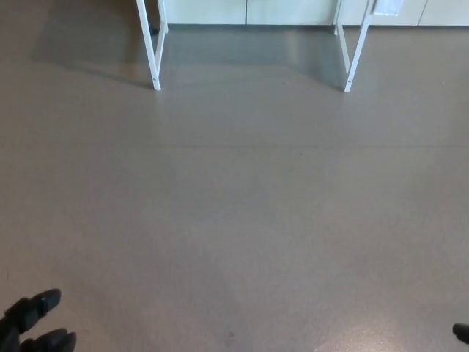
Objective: The robot walk towards a table in front and then clicks the light switch button using the right hand's index finger
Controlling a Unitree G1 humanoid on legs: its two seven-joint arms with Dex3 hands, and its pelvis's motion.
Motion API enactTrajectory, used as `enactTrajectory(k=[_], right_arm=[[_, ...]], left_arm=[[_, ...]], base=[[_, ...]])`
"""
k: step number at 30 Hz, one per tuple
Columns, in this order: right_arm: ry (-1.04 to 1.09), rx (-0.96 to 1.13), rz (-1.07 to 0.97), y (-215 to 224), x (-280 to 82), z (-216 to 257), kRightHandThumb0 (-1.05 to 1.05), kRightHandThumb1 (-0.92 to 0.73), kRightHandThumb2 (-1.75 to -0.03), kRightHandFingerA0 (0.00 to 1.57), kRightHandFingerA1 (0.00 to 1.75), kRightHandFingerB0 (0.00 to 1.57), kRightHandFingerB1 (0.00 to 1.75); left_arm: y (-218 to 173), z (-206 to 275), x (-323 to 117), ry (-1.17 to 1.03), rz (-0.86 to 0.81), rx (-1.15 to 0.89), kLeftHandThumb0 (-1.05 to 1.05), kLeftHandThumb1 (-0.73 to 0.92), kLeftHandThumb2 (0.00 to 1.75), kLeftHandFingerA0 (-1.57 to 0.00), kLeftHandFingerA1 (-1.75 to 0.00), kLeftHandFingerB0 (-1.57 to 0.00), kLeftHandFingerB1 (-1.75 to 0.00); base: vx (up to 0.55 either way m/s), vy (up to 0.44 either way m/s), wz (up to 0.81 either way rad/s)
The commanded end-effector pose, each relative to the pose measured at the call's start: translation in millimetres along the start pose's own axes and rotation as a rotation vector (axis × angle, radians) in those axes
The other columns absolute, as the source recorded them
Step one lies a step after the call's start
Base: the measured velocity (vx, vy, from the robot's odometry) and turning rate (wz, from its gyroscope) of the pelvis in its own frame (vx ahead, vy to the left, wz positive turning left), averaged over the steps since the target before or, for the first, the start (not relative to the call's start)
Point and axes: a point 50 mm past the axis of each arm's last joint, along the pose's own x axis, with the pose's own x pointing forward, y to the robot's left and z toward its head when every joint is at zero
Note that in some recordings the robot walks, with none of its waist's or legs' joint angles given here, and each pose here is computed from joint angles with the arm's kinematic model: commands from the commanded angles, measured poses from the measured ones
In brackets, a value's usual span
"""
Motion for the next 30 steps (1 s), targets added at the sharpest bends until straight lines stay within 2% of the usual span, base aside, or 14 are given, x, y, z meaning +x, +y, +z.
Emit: enactTrajectory(k=[1, 10, 18, 24, 25, 26, 30], right_arm=[[-0.103, 0.102, 0.029, -6, -4, 7, -0.63, -0.34, -0.75, 0.64, 0.55, 0.51, 0.49], [-0.108, 0.075, 0.039, -6, -5, 4, -0.63, -0.35, -0.76, 0.65, 0.55, 0.50, 0.50], [-0.098, 0.070, 0.039, -4, -6, 1, -0.62, -0.35, -0.76, 0.65, 0.55, 0.50, 0.50], [-0.083, 0.061, 0.045, -4, -11, -8, -0.63, -0.35, -0.76, 0.66, 0.55, 0.51, 0.50], [-0.071, 0.067, 0.048, -4, -14, -13, -0.63, -0.34, -0.76, 0.65, 0.56, 0.51, 0.50], [-0.066, 0.071, 0.045, -4, -16, -15, -0.62, -0.34, -0.76, 0.65, 0.56, 0.51, 0.50], [-0.023, 0.058, 0.047, -7, -29, -32, -0.62, -0.35, -0.76, 0.66, 0.56, 0.51, 0.51]], left_arm=[[1, -5, -8, 0.080, -0.073, -0.117, -0.11, 0.75, 0.63, -0.24, -0.41, -0.20, -0.35], [2, -6, -10, 0.102, -0.072, -0.117, -0.12, 0.73, 0.63, -0.25, -0.40, -0.22, -0.36], [3, -6, -13, 0.109, -0.087, -0.096, -0.15, 0.74, 0.64, -0.24, -0.40, -0.19, -0.35], [4, -14, -17, 0.132, -0.080, -0.082, -0.14, 0.75, 0.64, -0.24, -0.40, -0.22, -0.36], [5, -19, -19, 0.148, -0.074, -0.072, -0.10, 0.54, 0.94, -0.17, -0.52, -0.16, -0.50], [5, -21, -20, 0.154, -0.078, -0.067, -0.16, 0.75, 0.65, -0.25, -0.42, -0.23, -0.37], [4, -38, -31, 0.202, -0.085, -0.075, -0.14, 0.77, 0.65, -0.24, -0.42, -0.22, -0.37]], base=[[0.03, 0.010, -0.16], [0.02, 0.006, 0.10], [0.10, 0.287, -0.22], [0.23, 0.050, 0.07], [0.26, -0.080, 0.14], [0.27, -0.126, 0.16], [0.31, -0.197, 0.20]])
